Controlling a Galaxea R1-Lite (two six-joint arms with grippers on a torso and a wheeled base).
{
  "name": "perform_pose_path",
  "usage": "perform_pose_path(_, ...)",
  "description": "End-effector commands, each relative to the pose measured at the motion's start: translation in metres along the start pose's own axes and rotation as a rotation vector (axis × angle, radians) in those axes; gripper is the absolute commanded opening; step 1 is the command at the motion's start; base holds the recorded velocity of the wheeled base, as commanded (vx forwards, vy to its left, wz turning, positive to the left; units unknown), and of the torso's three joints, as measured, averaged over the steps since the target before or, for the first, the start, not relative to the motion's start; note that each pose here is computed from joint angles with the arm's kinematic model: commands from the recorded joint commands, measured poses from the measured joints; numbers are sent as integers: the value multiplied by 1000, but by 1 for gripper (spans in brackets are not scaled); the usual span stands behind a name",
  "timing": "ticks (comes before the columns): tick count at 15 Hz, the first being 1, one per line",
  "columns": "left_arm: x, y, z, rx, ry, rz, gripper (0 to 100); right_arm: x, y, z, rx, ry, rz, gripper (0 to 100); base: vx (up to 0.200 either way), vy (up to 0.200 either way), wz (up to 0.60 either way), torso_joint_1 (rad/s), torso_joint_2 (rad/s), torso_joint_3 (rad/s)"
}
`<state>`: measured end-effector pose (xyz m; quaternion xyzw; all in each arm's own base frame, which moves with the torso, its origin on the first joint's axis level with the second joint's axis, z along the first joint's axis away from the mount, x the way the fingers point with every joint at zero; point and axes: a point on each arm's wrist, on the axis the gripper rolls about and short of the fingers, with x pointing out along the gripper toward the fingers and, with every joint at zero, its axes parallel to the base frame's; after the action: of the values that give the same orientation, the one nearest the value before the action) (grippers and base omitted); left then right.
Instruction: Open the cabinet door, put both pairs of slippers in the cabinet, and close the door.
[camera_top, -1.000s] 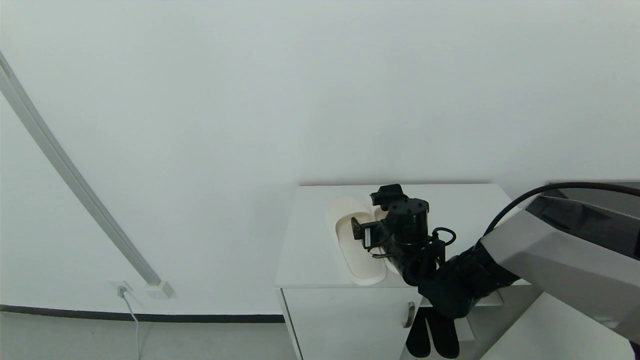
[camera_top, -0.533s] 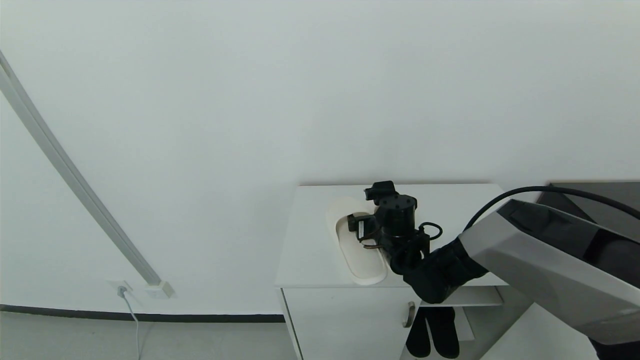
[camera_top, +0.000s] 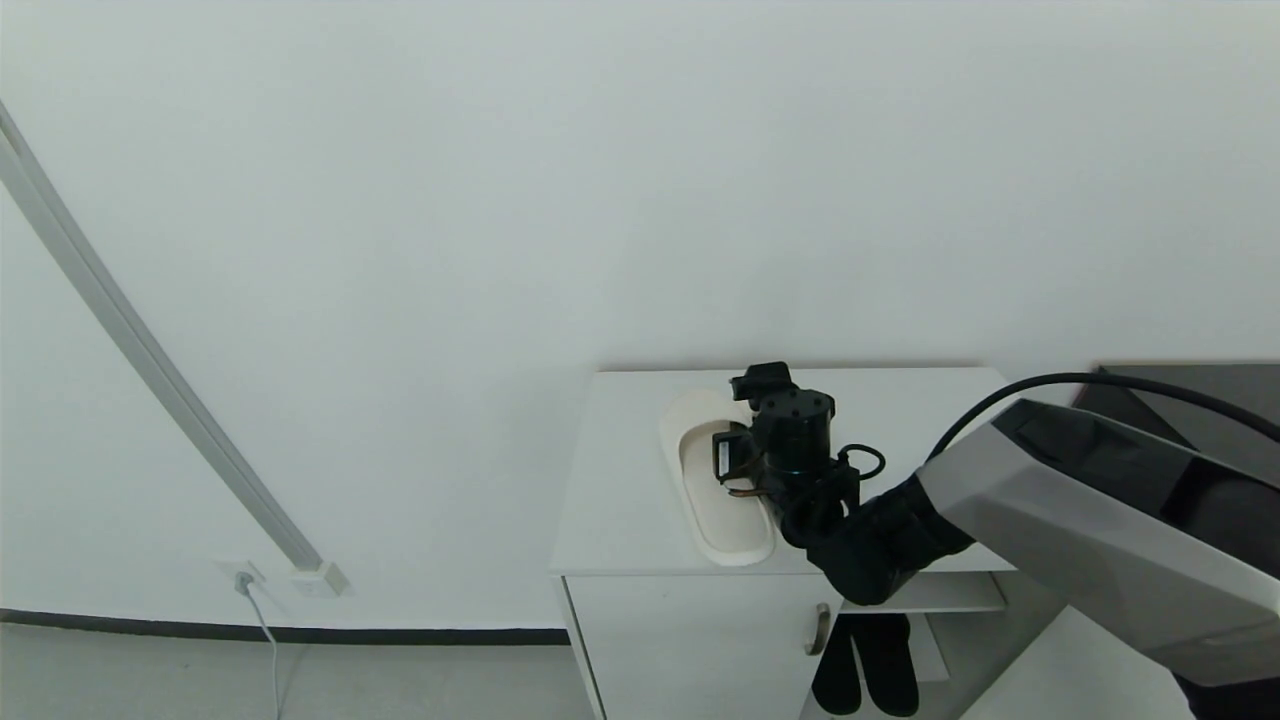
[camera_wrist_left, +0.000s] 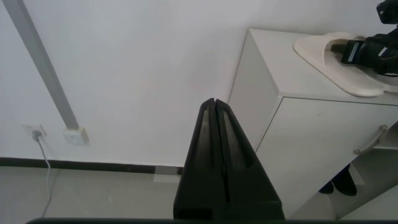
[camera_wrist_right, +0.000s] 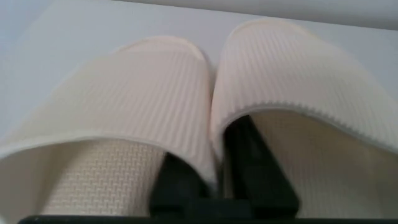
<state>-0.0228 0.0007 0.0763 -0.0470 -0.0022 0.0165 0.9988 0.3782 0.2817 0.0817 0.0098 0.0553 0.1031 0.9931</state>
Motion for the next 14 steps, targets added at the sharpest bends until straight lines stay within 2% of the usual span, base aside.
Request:
perform_pose_path(1, 0, 0, 0, 0, 0, 1, 0, -2, 0, 5, 4, -9, 1, 0, 0, 0, 0, 0, 0, 0)
perform_pose_path(5, 0, 0, 0, 0, 0, 1, 0, -36, -9, 33, -3, -13, 18, 0, 0, 0, 0, 0, 0, 0)
perform_pose_path(8, 0, 0, 0, 2, 0, -1, 0, -96, -23, 57, -13, 7, 136, 0, 0, 0, 0, 0, 0, 0)
perform_pose_path(12, 0, 0, 0, 2, 0, -1, 0, -173, -36, 59, -38, 67, 337, 0, 0, 0, 0, 0, 0, 0)
perform_pose_path(14, 0, 0, 0, 2, 0, -1, 0, -185, -36, 54, -44, 87, 375, 0, 0, 0, 0, 0, 0, 0)
